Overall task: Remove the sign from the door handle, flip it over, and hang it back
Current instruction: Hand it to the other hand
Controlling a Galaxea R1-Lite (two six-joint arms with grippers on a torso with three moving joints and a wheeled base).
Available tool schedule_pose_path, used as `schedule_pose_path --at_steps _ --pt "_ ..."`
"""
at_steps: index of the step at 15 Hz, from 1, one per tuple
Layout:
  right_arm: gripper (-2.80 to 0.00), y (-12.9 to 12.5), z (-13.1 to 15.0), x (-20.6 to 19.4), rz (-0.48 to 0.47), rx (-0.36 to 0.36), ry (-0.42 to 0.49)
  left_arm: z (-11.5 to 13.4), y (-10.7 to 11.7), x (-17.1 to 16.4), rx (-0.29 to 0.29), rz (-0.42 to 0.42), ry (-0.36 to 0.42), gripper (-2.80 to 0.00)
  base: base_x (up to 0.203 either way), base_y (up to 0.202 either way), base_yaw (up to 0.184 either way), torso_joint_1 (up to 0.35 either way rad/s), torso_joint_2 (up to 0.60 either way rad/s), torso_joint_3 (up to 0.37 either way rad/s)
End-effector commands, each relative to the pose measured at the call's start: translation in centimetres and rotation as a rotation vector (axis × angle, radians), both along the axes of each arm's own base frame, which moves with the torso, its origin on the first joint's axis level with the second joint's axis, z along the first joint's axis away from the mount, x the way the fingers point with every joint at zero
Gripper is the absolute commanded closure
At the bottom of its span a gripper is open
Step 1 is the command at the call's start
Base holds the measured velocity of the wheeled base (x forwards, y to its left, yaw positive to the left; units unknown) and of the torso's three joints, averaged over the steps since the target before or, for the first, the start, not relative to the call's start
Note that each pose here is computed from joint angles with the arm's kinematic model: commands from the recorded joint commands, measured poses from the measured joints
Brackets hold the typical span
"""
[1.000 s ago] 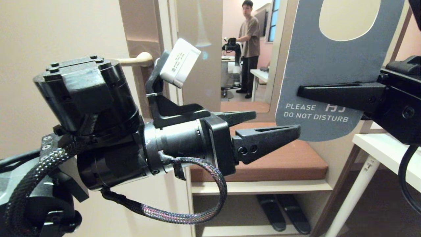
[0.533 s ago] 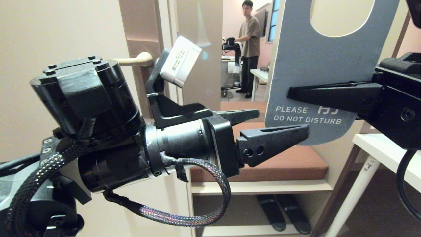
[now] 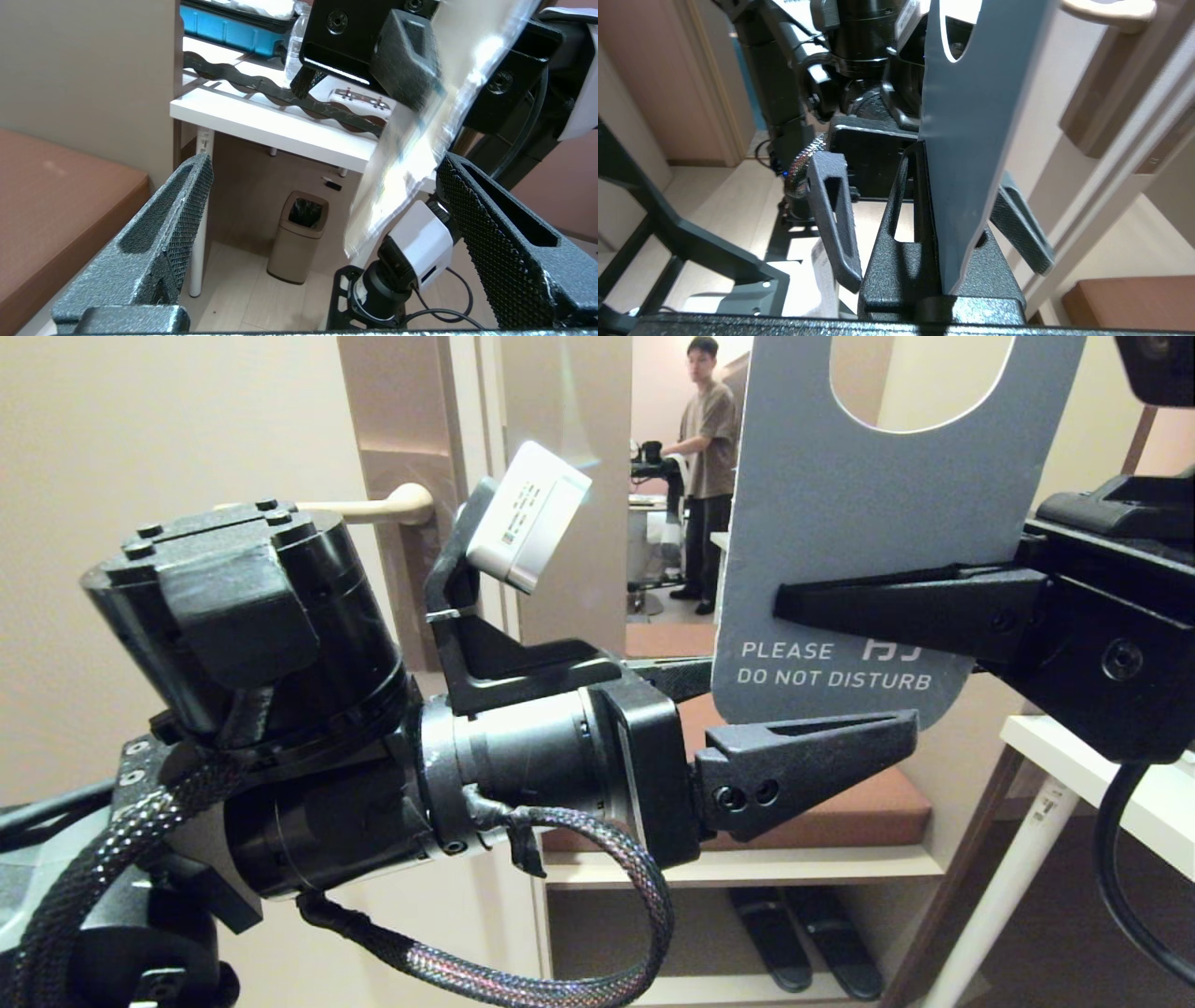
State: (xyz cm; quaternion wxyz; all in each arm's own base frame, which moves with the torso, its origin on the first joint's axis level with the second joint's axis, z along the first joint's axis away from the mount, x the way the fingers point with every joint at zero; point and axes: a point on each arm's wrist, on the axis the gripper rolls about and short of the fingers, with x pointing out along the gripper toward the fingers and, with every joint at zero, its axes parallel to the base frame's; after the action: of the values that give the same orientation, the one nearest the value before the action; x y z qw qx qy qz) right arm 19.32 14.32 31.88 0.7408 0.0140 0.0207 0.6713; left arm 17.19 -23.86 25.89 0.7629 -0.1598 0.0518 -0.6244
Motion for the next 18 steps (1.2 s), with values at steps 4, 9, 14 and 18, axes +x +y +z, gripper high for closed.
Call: schedule_pose_path --at_steps 4,9,14,18 --pt "0.00 0.5 -0.2 -0.1 0.025 -0.004 0.006 0.2 -0.2 -0.4 -0.018 -0.018 -0.010 -2.80 0.000 0.000 0.000 0.000 0.00 0.000" --pt "0.00 0.9 -0.4 0.1 0.034 -0.009 0.012 0.3 -0.5 -0.7 -0.031 -0.032 -0.020 -2.80 0.000 0.000 0.000 0.000 0.00 0.000" --pt "0.00 0.9 -0.4 0.2 0.034 -0.009 0.014 0.1 -0.7 -0.8 -0.029 -0.038 -0.018 -2.80 0.000 0.000 0.000 0.000 0.00 0.000" --pt "0.00 1.3 -0.5 -0.1 0.051 -0.011 0.013 0.0 -1.0 -1.1 -0.028 -0.052 -0.017 -2.80 0.000 0.000 0.000 0.000 0.00 0.000"
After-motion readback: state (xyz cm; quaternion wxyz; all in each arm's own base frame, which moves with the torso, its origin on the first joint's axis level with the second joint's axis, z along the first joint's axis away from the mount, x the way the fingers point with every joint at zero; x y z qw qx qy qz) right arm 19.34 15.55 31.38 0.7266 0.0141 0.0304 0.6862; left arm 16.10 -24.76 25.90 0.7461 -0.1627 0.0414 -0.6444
